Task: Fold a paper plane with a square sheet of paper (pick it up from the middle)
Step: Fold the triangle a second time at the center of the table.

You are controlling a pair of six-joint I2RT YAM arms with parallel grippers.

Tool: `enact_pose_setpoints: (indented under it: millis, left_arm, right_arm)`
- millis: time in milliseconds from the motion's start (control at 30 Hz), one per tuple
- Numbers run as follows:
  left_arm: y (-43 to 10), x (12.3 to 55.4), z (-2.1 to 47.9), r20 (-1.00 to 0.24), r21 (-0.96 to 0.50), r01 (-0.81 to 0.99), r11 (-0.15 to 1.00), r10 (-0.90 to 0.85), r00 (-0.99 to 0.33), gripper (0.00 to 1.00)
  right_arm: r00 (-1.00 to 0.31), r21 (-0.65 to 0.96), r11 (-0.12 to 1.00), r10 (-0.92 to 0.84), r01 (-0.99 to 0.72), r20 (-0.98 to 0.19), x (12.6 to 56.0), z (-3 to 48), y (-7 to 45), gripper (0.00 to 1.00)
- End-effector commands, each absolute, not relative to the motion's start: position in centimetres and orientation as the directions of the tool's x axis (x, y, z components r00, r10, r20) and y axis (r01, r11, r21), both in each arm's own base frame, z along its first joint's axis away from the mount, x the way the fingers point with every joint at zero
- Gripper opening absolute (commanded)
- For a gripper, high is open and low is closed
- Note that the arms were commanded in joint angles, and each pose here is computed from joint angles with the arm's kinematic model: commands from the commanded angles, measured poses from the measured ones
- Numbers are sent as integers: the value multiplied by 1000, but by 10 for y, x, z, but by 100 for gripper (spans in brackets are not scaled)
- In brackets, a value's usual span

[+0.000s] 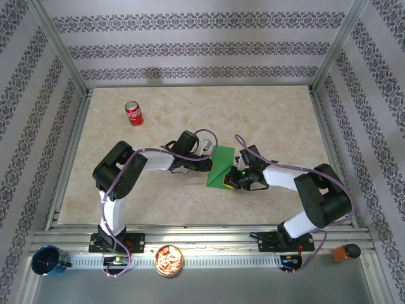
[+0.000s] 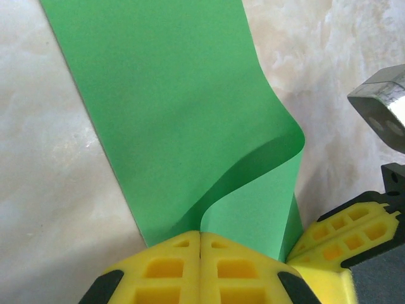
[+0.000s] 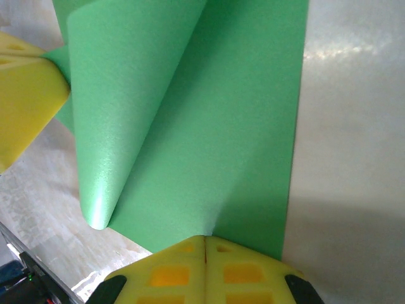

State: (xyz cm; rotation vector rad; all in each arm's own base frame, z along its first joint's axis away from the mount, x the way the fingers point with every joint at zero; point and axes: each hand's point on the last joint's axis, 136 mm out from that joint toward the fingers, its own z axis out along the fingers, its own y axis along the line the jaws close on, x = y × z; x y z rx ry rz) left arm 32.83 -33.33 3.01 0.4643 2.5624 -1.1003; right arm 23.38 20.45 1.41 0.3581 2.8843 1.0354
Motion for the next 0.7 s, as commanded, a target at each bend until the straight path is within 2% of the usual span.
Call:
enact_pose_setpoints:
  millis: [0, 500, 667]
  left_arm:
    - [-330, 334, 25, -403, -622, 418, 662, 187, -896, 4]
    - [-330, 331, 13, -384, -624, 415, 662, 204, -901, 4]
    - [-331, 330, 12, -379, -629, 414, 658, 205, -902, 4]
  right_arm:
    - [-971, 608, 763, 234, 220, 57, 226, 9, 197, 6]
    - [-972, 614, 760, 228, 215, 58, 227, 10, 199, 8]
    - [-971, 678, 711, 237, 186, 19, 238, 30, 208, 11]
